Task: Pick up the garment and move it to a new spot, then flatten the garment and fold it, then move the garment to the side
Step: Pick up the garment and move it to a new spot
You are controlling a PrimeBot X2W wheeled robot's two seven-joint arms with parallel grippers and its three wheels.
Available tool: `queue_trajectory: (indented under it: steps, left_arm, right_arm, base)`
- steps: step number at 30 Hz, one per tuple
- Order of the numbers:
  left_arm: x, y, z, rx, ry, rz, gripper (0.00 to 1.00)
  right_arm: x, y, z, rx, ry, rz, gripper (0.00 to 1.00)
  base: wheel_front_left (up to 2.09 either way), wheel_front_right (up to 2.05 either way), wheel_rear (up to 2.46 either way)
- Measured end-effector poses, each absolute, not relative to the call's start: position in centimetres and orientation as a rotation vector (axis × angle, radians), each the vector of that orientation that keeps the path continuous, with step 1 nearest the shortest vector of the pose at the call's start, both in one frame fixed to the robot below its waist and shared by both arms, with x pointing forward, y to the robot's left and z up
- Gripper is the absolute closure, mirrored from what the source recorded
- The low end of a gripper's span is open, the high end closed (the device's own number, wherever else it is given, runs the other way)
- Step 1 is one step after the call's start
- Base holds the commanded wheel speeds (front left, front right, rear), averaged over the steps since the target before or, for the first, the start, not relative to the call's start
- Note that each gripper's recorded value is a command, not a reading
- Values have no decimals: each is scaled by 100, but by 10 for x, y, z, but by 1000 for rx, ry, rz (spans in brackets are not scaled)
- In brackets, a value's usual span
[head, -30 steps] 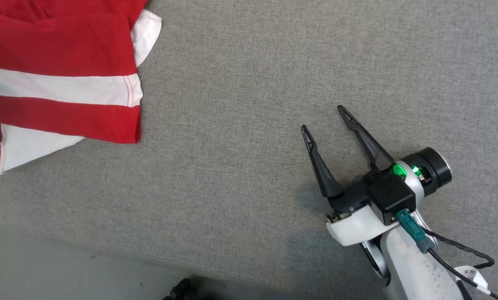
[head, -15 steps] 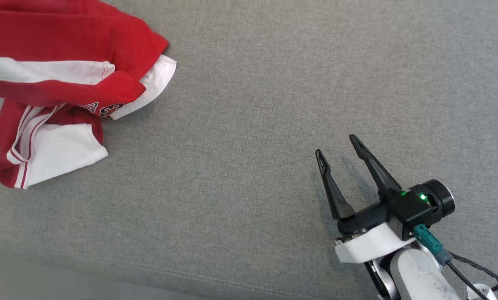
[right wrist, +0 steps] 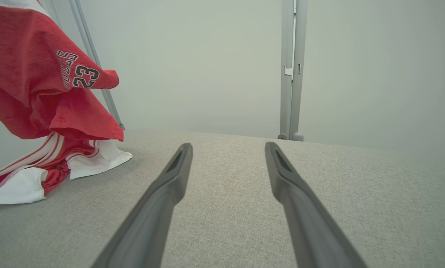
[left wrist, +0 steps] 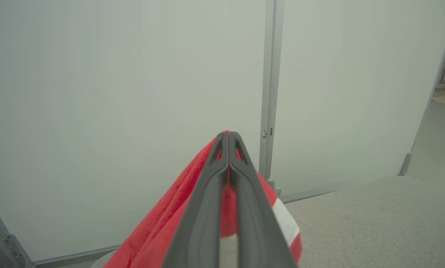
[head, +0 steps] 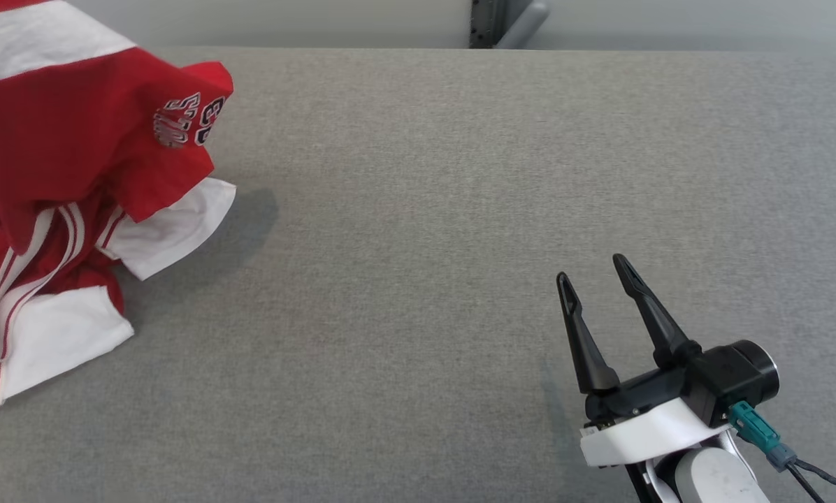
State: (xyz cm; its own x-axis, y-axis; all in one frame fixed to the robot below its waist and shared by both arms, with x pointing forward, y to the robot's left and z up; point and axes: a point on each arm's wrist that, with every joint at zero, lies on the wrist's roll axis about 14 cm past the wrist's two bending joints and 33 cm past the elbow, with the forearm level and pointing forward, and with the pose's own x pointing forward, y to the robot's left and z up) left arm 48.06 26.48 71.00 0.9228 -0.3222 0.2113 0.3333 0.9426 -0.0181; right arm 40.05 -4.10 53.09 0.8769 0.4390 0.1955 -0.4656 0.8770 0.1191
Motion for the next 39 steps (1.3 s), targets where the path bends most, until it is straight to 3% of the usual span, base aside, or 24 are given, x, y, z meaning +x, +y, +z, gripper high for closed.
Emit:
queue_trajectory:
  steps: [11, 22, 30, 39]
  left_arm:
    - [490, 161, 763, -108, -386, -601, 100]
    - [488, 66, 770, -196, -406, -839, 100]
    - [485, 7, 737, -230, -317, -998, 100]
    - [512, -9, 629, -196, -75, -1006, 100]
  right_arm:
    - [373, -103, 552, 139, -222, 292, 0]
    - [346, -151, 560, 134, -247, 135, 0]
    - [333, -173, 562, 132, -251, 57, 0]
    - [339, -176, 547, 138, -197, 36, 0]
  base:
    - [0, 0, 0]
    - [0, 0, 0]
    - [0, 0, 0]
    - [0, 0, 0]
